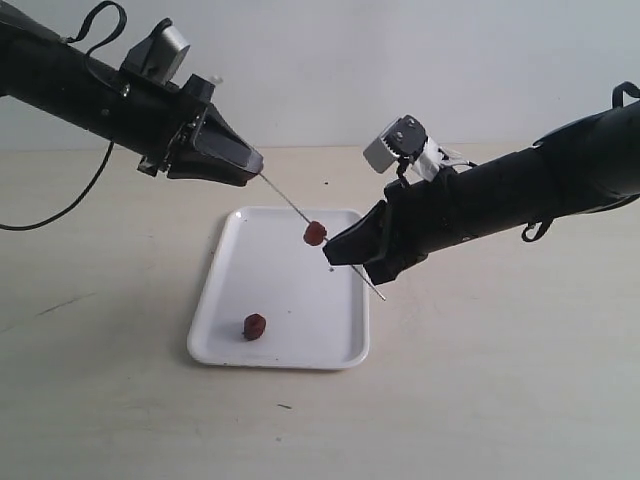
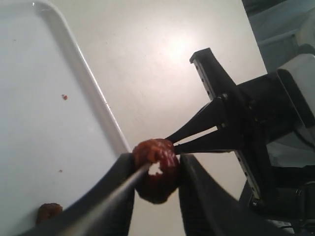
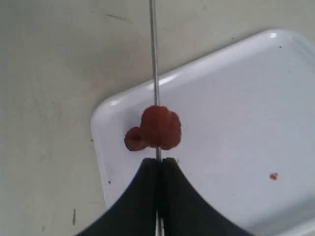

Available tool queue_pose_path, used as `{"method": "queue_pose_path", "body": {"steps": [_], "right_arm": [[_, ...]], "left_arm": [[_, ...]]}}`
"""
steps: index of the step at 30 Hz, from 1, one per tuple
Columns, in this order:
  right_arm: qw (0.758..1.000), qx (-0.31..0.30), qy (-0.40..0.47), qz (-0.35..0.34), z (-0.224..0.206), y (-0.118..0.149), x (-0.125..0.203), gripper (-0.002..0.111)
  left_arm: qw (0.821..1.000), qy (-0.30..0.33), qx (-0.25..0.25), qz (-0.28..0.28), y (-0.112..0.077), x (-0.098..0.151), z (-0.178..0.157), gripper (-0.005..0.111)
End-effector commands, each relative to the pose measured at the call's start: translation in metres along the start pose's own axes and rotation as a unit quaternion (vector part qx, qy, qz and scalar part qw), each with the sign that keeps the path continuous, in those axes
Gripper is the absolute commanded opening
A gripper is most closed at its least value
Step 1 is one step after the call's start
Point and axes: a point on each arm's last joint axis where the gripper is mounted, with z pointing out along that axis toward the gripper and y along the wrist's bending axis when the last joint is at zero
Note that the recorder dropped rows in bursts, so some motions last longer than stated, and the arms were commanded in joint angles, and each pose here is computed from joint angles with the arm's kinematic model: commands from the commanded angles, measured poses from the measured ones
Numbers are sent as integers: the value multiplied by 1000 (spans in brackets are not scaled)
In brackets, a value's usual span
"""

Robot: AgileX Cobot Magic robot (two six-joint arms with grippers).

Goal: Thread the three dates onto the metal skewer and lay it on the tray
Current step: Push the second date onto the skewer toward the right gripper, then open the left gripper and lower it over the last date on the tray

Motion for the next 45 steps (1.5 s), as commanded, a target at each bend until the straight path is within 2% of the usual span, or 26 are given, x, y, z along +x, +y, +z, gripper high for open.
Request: {"method": "queue_pose_path", "body": {"steps": [1, 8, 12, 14, 22, 25, 28, 30, 33, 36, 42, 45], "right_arm": [[999, 6, -34, 38, -2, -2, -8, 0], [998, -12, -45, 49, -2, 1, -10, 0], [998, -14, -43, 47, -2, 1, -9, 0], [998, -14, -43, 47, -2, 1, -9, 0], [998, -14, -38, 43, -2, 1, -8, 0], [998, -10, -31, 46, -2, 1, -7, 0], [998, 14, -6, 66, -1, -4, -2, 0], [993, 56, 31, 96, -3, -10, 4, 0], [986, 85, 79, 124, -7, -12, 11, 0], [980, 102, 102, 138, -12, -12, 13, 0], [954, 199, 147, 167, -29, -20, 16, 0], [942, 225, 161, 190, -32, -23, 19, 0]], "left_arm": [[1000, 2, 21, 7, -6, 1, 1, 31], [1000, -1, 24, 10, -6, 0, 1, 33], [1000, -1, 24, 12, -6, 0, 1, 52], [1000, -1, 24, 12, -6, 0, 1, 58], [1000, -1, 24, 14, -6, 0, 1, 58], [999, -28, 29, 21, 1, -3, -10, 58], [998, -51, 24, 24, 10, -5, -25, 58], [998, -61, 10, 31, 20, -5, -37, 58], [997, -45, -19, 66, 28, -1, -43, 58], [994, -16, -32, 106, 27, 3, -36, 58], [976, 100, -73, 179, 13, 16, -1, 58], [968, 137, -115, 177, 5, 20, 19, 58]]}}
